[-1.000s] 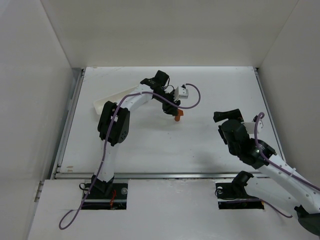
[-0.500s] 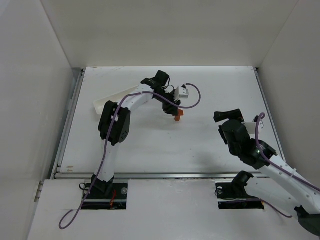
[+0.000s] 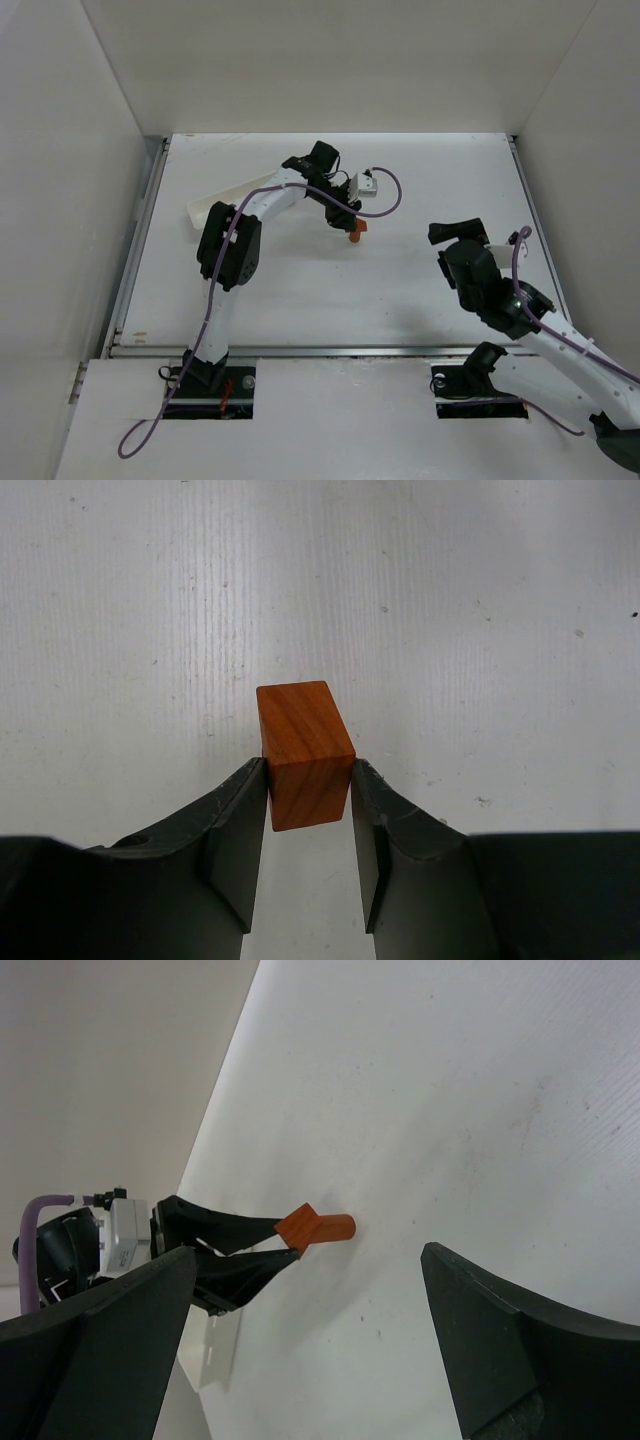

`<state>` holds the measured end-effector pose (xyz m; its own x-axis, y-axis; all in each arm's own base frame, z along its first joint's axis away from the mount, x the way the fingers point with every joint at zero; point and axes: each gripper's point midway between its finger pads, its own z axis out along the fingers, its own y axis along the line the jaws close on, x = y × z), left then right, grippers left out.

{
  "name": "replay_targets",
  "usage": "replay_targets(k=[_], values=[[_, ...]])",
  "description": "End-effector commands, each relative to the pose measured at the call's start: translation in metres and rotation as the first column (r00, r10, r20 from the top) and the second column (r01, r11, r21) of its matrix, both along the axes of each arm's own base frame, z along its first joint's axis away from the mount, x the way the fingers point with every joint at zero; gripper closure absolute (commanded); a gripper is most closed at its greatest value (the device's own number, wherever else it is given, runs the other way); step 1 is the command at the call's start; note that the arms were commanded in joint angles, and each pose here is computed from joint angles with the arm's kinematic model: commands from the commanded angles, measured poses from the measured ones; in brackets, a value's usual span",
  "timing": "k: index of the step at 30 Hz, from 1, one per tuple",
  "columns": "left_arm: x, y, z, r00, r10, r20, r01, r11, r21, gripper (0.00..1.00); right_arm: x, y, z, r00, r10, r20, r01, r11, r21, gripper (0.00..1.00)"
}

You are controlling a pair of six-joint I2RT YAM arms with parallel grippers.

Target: Build the wood block tower

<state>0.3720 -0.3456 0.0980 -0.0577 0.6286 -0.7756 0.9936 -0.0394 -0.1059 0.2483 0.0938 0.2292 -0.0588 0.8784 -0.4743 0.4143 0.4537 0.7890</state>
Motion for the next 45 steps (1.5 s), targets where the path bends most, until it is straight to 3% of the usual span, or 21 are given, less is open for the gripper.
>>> replay_targets(k=[1,10,14,18,27,33,37,38,45], values=[[0.001,-0.005,0.017,0.999,-0.027,0.026,0.028,0.999,-0.038,0.93,-0.002,-0.005,0.001,1.0,-0.012,0.011,0.012,1.0,-0.021,0.0],[0.001,-0.005,0.017,0.999,-0.027,0.026,0.028,0.999,-0.038,0.63,-0.003,-0.006,-0.001,1.0,-0.012,0.011,0.012,1.0,-0.021,0.0],[0.0,-0.004,0.016,0.999,-0.027,0.018,0.028,0.999,-0.034,0.54,-0.003,-0.007,-0.005,1.0,-0.016,0.006,0.016,1.0,-0.019,0.0],[0.0,-0.004,0.016,0.999,-0.027,0.018,0.028,0.999,-0.034,0.51,-0.003,-0.007,-0.005,1.0,-0.016,0.006,0.016,1.0,-0.019,0.0],[0.006,-0.008,0.028,0.999,0.002,0.042,0.0,0.999,-0.055,0.33,-0.003,-0.007,-0.005,1.0,-0.016,0.006,0.016,1.0,-0.019,0.0],[0.008,-0.009,0.033,0.998,0.003,0.057,0.001,0.998,-0.064,0.29,-0.003,-0.007,-0.005,1.0,-0.016,0.006,0.016,1.0,-0.019,0.0],[0.007,-0.008,0.035,0.998,-0.003,0.065,0.007,0.998,-0.065,0.22,-0.003,-0.007,-0.005,1.0,-0.016,0.006,0.016,1.0,-0.019,0.0],[0.007,-0.007,0.039,0.997,0.002,0.078,0.003,0.998,-0.063,0.15,-0.003,-0.007,-0.005,1.0,-0.016,0.006,0.016,1.0,-0.019,0.0],[0.011,-0.009,0.051,0.995,0.016,0.101,-0.007,0.996,-0.086,0.13,-0.004,-0.007,-0.003,1.0,-0.016,0.013,0.016,1.0,-0.013,0.0]])
